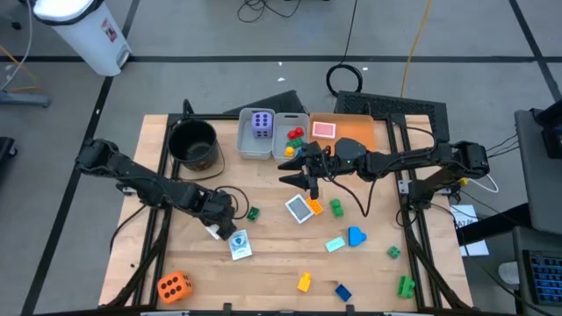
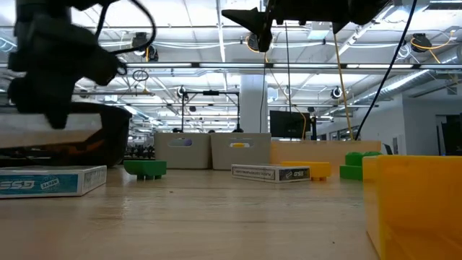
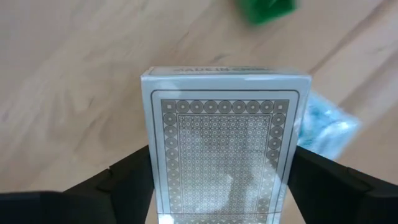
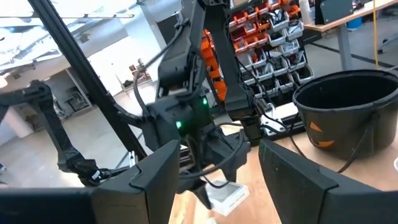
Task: Pick & Place Toys
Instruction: Put the brown playing card into the orange bin
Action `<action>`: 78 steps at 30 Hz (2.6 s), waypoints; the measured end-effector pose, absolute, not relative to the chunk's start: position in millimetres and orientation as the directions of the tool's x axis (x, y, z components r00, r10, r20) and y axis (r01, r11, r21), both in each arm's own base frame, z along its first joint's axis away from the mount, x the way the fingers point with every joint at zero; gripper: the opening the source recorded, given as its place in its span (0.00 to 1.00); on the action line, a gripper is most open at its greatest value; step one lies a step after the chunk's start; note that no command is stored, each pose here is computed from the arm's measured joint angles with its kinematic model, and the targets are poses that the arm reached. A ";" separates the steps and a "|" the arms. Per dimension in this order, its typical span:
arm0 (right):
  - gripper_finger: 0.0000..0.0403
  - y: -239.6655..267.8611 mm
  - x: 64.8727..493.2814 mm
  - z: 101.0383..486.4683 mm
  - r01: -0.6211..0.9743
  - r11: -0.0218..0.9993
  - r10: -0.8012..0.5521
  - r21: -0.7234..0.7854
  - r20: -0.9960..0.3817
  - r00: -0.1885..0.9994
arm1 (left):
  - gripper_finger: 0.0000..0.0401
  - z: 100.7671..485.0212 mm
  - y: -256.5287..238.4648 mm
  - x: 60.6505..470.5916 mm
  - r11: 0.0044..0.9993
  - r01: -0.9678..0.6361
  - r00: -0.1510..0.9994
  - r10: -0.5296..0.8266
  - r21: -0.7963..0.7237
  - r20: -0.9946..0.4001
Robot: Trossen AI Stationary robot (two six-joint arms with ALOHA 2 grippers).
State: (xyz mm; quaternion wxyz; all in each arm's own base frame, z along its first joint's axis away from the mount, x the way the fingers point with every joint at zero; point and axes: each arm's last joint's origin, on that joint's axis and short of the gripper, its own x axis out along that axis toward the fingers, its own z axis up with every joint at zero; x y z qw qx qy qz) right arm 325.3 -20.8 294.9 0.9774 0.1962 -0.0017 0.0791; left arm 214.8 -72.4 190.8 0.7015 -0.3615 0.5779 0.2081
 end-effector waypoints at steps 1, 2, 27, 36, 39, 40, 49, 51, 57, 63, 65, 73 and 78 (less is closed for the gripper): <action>0.52 -21.0 325.3 294.9 -0.156 0.916 0.154 0.371 0.034 0.987 | 0.80 195.7 -70.7 218.6 0.657 -0.699 0.264 -0.128 -0.282 -0.956; 0.52 -21.1 325.3 294.9 -0.156 0.920 0.153 0.360 0.035 0.988 | 0.82 200.5 -68.6 222.3 0.661 -0.690 0.282 -0.129 -0.294 -0.951; 0.52 -19.6 304.0 308.2 -0.163 0.976 0.171 0.144 -0.044 0.984 | 0.64 297.9 -12.6 262.8 0.748 -0.494 0.528 -0.146 -0.443 -0.836; 0.52 -19.3 304.2 307.2 -0.164 0.974 0.173 0.154 -0.052 0.983 | 0.64 299.0 -10.8 264.8 0.752 -0.496 0.551 -0.114 -0.434 -0.827; 0.52 -19.3 304.2 307.1 -0.163 0.975 0.172 0.154 -0.053 0.984 | 0.64 296.7 -13.0 266.4 0.760 -0.478 0.540 -0.142 -0.441 -0.830; 0.52 -19.3 304.2 307.0 -0.162 0.975 0.172 0.155 -0.054 0.984 | 0.64 295.4 -14.1 266.8 0.764 -0.472 0.530 -0.151 -0.439 -0.834; 0.52 -19.3 303.9 302.2 -0.153 0.974 0.172 0.170 -0.101 0.980 | 0.94 281.8 -33.7 273.1 0.815 -0.450 0.474 -0.129 -0.365 -0.871; 0.52 -19.3 303.9 301.7 -0.152 0.974 0.171 0.171 -0.106 0.979 | 0.98 276.4 -36.2 276.0 0.828 -0.442 0.451 -0.127 -0.344 -0.883; 0.52 -19.3 303.6 299.9 -0.148 0.973 0.171 0.175 -0.124 0.977 | 0.90 261.9 -41.3 286.9 0.825 -0.417 0.402 -0.209 -0.381 -0.892; 0.52 -19.2 302.6 294.3 -0.143 0.971 0.171 0.192 -0.141 0.975 | 0.90 245.9 -41.8 293.7 0.846 -0.440 0.344 -0.152 -0.302 -0.927; 0.52 -19.1 301.7 289.7 -0.137 0.967 0.173 0.217 -0.157 0.972 | 0.91 243.4 -42.8 293.9 0.844 -0.460 0.333 -0.122 -0.275 -0.935; 0.52 -18.8 299.3 279.3 -0.126 0.960 0.175 0.252 -0.183 0.967 | 0.91 241.9 -50.9 287.6 0.866 -0.462 0.294 -0.053 -0.190 -0.954; 0.52 -18.8 299.0 278.0 -0.126 0.959 0.176 0.252 -0.187 0.966 | 0.93 235.7 -55.7 286.6 0.849 -0.507 0.286 0.001 -0.151 -0.958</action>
